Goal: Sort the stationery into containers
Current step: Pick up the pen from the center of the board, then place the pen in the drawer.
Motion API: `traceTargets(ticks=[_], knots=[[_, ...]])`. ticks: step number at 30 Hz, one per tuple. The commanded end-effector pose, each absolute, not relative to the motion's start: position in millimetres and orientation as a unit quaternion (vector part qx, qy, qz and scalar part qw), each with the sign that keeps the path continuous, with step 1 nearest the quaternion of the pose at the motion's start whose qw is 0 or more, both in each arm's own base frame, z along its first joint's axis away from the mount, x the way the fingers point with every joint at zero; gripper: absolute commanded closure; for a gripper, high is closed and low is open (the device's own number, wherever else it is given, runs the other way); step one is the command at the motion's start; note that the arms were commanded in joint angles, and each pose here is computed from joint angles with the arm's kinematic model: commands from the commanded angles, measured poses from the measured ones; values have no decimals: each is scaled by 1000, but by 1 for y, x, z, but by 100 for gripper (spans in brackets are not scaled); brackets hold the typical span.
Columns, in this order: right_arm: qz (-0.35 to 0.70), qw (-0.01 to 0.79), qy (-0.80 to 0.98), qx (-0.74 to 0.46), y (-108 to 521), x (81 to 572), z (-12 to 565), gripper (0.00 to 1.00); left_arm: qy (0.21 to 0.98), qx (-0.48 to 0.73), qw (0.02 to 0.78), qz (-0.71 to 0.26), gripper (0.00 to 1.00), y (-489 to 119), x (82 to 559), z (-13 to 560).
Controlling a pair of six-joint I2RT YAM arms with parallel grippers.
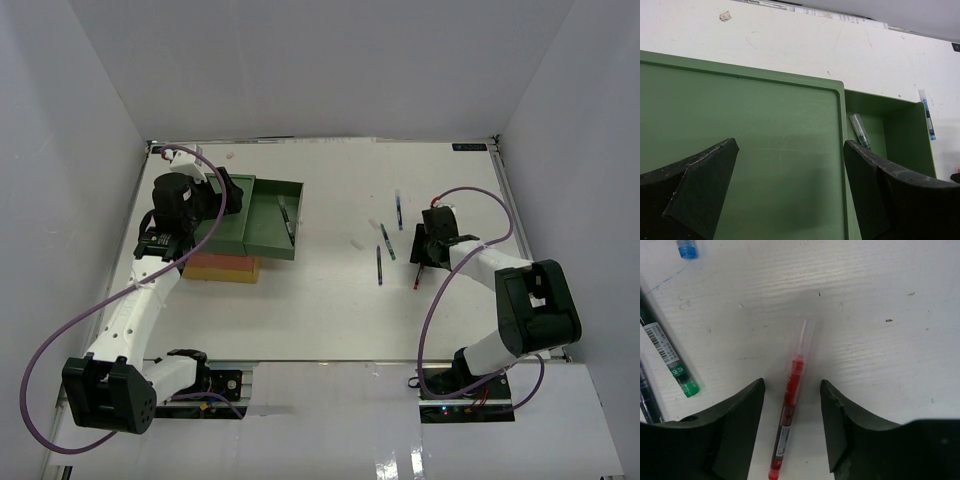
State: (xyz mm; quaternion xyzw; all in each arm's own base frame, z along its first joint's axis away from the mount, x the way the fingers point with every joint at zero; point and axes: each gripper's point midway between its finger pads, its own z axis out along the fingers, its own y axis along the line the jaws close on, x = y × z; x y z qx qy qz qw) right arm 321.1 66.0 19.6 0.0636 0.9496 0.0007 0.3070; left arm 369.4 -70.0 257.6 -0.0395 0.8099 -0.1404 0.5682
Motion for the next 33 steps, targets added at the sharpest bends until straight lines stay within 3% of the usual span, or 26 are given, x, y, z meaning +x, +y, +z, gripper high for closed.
traceTargets(ticks=[1, 8, 13, 20, 25, 33], knots=[[5, 311, 948, 75, 66, 323, 14, 48, 808, -35, 569, -148, 2, -74, 367, 260], [1, 310, 948, 76, 63, 318, 11, 78, 808, -36, 569, -146, 2, -73, 367, 260], [22, 341, 937, 71, 69, 326, 36, 88, 808, -36, 568, -149, 2, -74, 368, 260], [132, 448, 884, 23, 130, 356, 147, 88, 810, -35, 566, -150, 2, -75, 368, 258], [242, 515, 822, -31, 222, 363, 247, 88, 810, -36, 566, -147, 2, -74, 368, 258], [401, 525, 745, -95, 373, 341, 324, 85, 811, -37, 565, -147, 2, -74, 368, 256]])
